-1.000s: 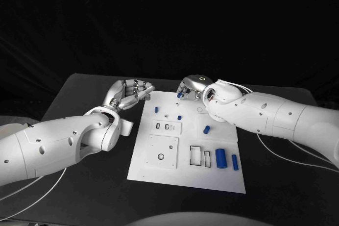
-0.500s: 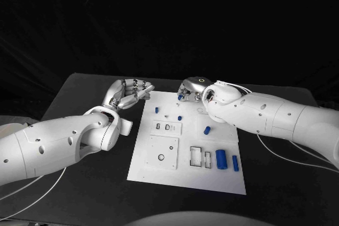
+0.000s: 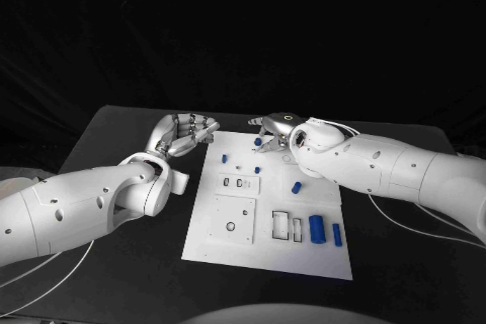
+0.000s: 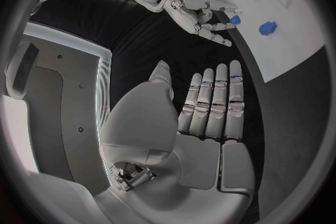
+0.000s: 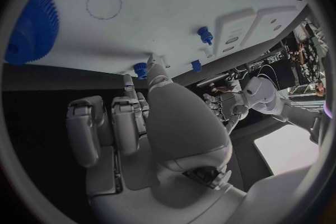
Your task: Assemble the parts on the task board
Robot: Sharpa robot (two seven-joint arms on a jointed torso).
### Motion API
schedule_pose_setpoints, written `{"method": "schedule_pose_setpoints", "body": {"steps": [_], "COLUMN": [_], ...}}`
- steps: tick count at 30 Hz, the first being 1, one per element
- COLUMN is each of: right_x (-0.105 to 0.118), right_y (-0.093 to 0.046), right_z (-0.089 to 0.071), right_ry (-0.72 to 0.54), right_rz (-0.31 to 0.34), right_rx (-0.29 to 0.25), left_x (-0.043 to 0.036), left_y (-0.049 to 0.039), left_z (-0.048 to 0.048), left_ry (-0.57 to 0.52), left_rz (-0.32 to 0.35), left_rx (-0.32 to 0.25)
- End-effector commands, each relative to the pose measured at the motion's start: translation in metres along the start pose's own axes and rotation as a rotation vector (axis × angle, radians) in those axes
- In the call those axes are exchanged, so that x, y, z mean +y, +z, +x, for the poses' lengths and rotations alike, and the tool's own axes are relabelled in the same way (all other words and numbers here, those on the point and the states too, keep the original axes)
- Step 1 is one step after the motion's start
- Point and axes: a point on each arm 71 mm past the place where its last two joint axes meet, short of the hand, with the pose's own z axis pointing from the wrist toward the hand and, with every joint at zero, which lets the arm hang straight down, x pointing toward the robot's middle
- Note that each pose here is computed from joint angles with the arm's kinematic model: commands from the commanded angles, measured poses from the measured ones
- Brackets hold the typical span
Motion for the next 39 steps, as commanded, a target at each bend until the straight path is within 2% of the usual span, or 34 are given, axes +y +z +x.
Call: {"method": "schedule_pose_setpoints", "body": {"steps": [1,5,8,10,15,18,22,26,31,39], "right_x": [-0.002,-0.007,-0.014,-0.021,-0.038,-0.048,-0.058,-0.069,-0.082,-0.092], "right_y": [-0.002,-0.008,-0.019,-0.03,-0.061,-0.08,-0.097,-0.103,-0.105,-0.102], "right_z": [-0.005,-0.011,-0.018,-0.026,-0.044,-0.054,-0.059,-0.057,-0.05,-0.041], "right_ry": [0.033,0.115,0.211,0.288,0.43,0.476,0.501,0.505,0.492,0.366], "right_rz": [0.018,0.028,0.038,0.053,0.094,0.117,0.144,0.176,0.216,0.232], "right_rx": [-0.065,-0.157,-0.212,-0.226,-0.216,-0.21,-0.2,-0.158,-0.099,-0.077], "left_x": [-0.0021,-0.0014,-0.0007,-0.0002,0.0008,0.0016,0.0026,0.0033,0.0035,0.0037], "left_y": [0.0018,0.003,0.0043,0.0051,0.0069,0.0084,0.0101,0.0114,0.0125,0.0127], "left_z": [0.0008,0.0008,0.001,0.001,0.0013,0.0018,0.0024,0.0033,0.005,0.0051], "left_ry": [0.003,0.005,0.007,0.008,0.011,0.012,0.014,0.015,0.013,0.012], "left_rz": [0.014,0.015,0.016,0.017,0.018,0.018,0.018,0.018,0.019,0.019], "left_rx": [0.002,0.001,0.0,0.0,-0.001,-0.002,-0.002,0.0,0.004,0.005]}}
